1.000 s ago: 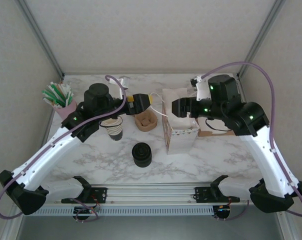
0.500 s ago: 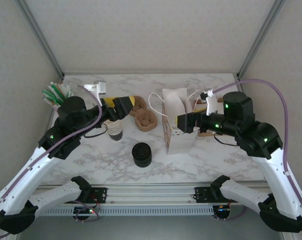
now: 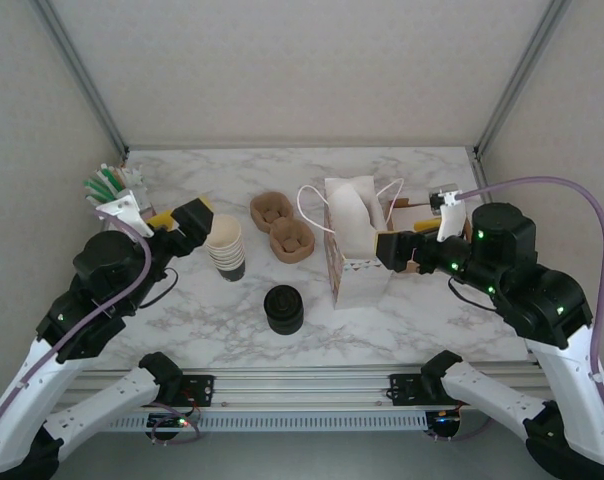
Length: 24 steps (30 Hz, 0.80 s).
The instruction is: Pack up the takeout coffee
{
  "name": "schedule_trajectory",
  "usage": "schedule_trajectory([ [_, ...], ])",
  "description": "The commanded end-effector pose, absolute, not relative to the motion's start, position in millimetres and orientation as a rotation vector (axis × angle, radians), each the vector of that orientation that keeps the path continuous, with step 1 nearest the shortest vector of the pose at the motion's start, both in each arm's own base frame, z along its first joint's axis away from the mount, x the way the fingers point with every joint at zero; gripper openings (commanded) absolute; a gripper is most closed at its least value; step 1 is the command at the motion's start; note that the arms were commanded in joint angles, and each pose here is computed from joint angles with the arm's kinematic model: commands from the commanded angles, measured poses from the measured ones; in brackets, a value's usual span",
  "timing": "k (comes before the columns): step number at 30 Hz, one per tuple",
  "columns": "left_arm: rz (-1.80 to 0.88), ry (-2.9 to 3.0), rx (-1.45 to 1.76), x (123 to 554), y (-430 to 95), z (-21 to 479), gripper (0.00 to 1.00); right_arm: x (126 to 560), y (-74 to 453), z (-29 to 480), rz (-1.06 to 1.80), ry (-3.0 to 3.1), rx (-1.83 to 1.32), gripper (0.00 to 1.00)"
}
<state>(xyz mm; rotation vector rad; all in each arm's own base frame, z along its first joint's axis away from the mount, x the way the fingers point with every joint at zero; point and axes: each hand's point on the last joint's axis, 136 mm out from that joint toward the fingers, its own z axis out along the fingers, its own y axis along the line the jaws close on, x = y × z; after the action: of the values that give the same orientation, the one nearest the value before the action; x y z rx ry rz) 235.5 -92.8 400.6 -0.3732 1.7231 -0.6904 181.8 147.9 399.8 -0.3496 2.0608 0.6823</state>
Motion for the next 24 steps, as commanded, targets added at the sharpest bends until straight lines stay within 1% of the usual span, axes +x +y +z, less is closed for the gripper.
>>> schedule_trajectory([
  [1,-0.536,1.749,-0.456,242.8,-72.4,381.8,1.00,192.2,138.4,405.0,0.575,2.050,-0.336,0.99],
  [8,-0.372,1.761,-0.507,262.4,-56.0,383.6,1.00,223.4,133.3,408.3,0.457,2.101,-0.267,0.99],
  [13,-0.313,1.796,-0.526,281.0,-43.3,384.2,1.00,252.1,120.3,410.4,0.476,2.140,-0.144,0.99],
  [19,-0.212,1.838,-0.625,291.6,-5.3,360.4,1.00,281.5,73.5,404.1,0.500,2.156,0.133,0.99],
  [24,-0.257,1.867,-0.706,293.6,15.7,326.0,1.00,294.4,31.6,384.7,0.560,2.140,0.367,0.99],
])
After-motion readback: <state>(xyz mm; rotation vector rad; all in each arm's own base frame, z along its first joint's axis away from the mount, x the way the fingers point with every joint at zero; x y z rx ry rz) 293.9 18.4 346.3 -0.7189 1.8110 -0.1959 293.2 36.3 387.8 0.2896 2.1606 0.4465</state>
